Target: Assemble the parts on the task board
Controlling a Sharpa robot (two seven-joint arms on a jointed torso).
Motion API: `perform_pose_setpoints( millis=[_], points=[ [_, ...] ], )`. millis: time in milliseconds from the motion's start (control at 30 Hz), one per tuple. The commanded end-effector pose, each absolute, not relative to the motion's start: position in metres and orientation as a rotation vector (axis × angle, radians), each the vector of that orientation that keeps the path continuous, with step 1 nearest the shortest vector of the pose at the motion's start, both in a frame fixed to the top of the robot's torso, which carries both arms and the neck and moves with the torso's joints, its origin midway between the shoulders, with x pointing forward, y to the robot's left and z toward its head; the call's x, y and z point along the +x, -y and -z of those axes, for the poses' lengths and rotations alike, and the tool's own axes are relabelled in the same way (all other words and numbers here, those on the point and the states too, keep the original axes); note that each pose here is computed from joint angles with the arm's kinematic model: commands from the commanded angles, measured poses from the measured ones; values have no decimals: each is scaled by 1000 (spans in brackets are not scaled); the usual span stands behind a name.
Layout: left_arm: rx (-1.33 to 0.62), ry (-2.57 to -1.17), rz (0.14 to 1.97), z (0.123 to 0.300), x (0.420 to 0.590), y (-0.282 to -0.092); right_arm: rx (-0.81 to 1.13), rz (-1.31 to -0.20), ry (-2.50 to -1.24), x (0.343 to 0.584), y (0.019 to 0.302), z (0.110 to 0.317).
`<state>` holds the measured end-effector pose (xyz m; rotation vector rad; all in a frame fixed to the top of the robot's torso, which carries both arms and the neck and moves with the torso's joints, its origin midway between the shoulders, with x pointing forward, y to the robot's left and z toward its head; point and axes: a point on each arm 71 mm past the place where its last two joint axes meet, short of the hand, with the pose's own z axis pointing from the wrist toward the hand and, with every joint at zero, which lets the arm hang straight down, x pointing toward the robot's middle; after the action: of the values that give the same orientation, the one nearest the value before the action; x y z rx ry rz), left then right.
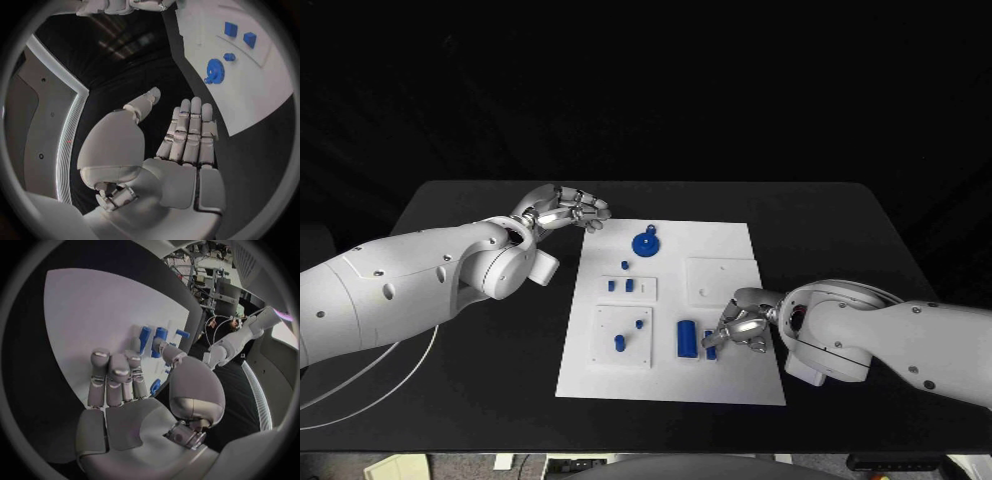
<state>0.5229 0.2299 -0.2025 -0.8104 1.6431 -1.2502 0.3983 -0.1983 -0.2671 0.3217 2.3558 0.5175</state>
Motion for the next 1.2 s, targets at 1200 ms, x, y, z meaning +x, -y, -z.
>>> perform_pose_setpoints(
  millis=[1200],
  points=[
    [-799, -1652, 1261, 202, 522, -229, 237, -515, -2441, 390, 207, 274]
  ],
)
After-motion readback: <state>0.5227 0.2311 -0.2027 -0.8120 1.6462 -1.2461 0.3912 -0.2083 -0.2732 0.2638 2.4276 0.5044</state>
